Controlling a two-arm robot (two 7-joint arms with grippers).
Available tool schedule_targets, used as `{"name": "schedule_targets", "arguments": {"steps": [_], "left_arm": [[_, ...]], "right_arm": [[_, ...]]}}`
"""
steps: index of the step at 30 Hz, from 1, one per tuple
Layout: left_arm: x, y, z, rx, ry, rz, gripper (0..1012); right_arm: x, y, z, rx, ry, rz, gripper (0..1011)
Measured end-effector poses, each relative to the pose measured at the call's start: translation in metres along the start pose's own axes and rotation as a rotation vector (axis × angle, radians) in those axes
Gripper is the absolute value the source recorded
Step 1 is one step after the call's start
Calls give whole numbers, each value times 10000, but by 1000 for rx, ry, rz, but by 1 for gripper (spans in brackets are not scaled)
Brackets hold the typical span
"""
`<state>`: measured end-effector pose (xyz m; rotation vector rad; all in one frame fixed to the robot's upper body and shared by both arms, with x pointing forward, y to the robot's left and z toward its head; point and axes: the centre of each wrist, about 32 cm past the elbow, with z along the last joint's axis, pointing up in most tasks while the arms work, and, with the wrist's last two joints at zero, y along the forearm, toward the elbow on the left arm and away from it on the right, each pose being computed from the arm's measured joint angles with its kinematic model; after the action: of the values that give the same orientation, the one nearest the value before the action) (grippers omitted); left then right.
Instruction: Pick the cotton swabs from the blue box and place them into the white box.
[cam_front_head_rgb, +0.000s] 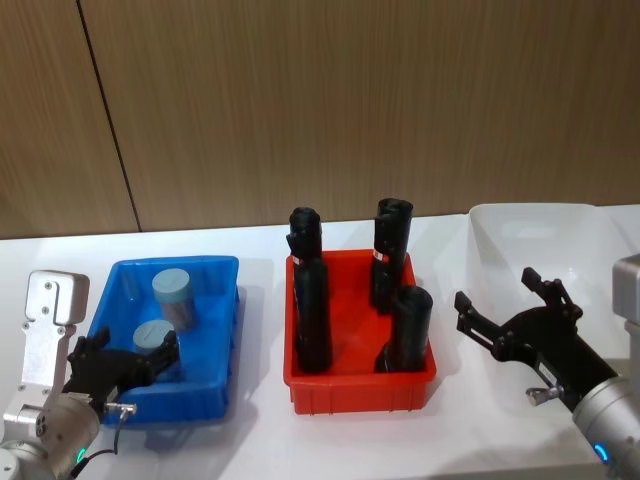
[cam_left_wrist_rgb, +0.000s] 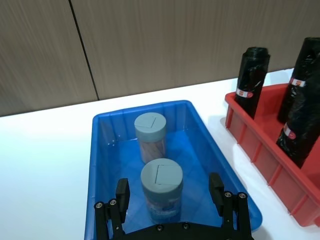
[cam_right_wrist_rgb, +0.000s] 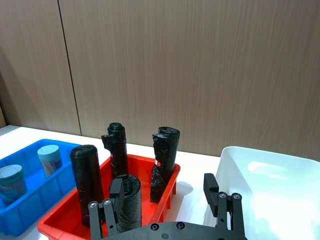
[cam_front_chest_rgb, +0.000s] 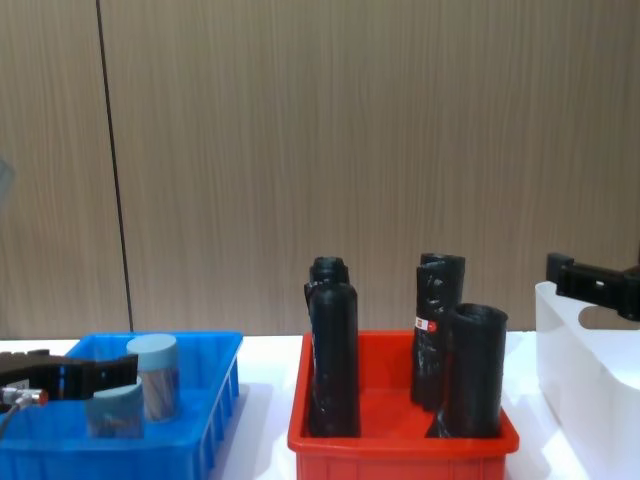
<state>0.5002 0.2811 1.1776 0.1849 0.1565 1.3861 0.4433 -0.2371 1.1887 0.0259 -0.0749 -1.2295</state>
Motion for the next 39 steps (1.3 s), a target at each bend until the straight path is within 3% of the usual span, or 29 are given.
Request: {"name": "schedule_targets", "arguments": {"steps": [17,31,39], "left_arm": [[69,-246,52,93,19,16,1003],[73,-425,39,128,39,0,1003],[72,-484,23,142,44,-5,1003]], "right_arm": [[0,0,0,0,0,0,1002],[0,0,0,0,0,0,1002],[0,0,0,0,0,0,1002]]}}
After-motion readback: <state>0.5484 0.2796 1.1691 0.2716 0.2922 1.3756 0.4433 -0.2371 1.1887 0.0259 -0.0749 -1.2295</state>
